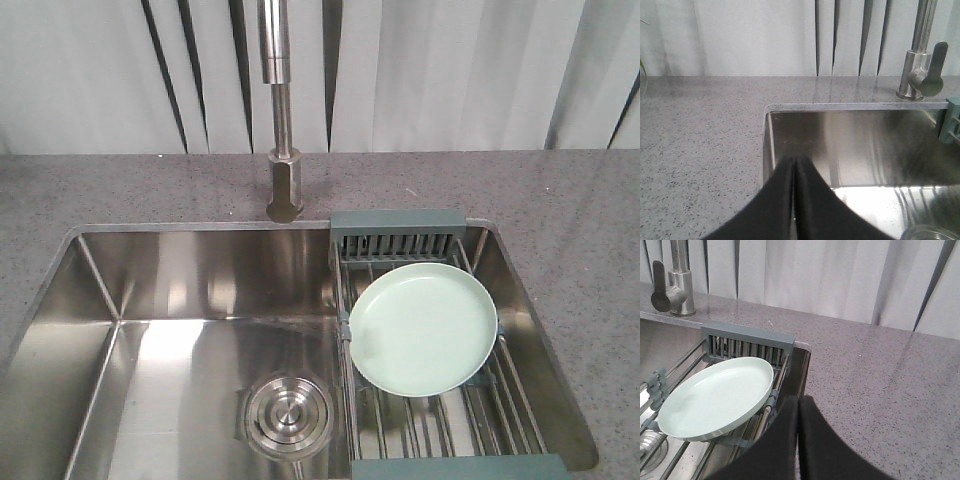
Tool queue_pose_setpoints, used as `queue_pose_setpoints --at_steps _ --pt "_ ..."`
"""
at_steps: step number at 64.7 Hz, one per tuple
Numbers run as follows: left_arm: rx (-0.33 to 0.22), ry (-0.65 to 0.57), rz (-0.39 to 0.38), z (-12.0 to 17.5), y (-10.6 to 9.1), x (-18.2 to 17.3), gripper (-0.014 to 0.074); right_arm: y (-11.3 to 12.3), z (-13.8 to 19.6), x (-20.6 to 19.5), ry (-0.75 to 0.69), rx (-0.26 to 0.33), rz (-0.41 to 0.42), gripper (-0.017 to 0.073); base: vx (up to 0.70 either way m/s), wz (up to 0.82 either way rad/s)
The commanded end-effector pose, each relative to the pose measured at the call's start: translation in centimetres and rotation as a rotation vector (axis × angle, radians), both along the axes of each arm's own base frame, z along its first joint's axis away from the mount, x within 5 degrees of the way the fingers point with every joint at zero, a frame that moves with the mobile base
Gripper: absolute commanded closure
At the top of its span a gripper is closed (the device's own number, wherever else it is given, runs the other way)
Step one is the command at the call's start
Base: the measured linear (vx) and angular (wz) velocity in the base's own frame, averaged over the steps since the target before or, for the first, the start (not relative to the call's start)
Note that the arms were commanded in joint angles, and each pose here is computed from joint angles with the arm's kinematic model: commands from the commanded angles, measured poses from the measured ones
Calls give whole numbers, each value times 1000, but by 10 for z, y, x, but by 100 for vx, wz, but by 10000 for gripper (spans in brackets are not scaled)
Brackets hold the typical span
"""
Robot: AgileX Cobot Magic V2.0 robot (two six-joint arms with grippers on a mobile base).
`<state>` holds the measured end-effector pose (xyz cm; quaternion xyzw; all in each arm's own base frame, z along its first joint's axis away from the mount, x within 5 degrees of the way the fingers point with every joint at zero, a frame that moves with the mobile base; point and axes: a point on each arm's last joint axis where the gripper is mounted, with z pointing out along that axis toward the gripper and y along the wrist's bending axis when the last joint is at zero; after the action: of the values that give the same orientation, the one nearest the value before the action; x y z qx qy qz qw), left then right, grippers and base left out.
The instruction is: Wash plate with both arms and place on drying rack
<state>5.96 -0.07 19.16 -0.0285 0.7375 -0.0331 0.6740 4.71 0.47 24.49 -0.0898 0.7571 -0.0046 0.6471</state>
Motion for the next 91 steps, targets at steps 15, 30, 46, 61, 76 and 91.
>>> queue_pose_setpoints --at_steps 15,30,46,61,76,91 --pt "6 -83 4 1 0 -1 596 0 15 1 -89 3 -1 568 0 0" --pt "20 -91 5 0 0 -3 596 0 15 1 -89 3 -1 568 0 0" --pt "20 -90 5 1 0 -3 596 0 15 1 -89 3 -1 568 0 0" --pt "20 -99 5 3 0 -4 596 0 15 1 -89 3 -1 568 0 0" --pt "20 -99 5 3 0 -4 596 0 15 1 -89 3 -1 568 0 0" --pt "20 -99 5 3 0 -4 596 0 15 1 -89 3 -1 568 0 0"
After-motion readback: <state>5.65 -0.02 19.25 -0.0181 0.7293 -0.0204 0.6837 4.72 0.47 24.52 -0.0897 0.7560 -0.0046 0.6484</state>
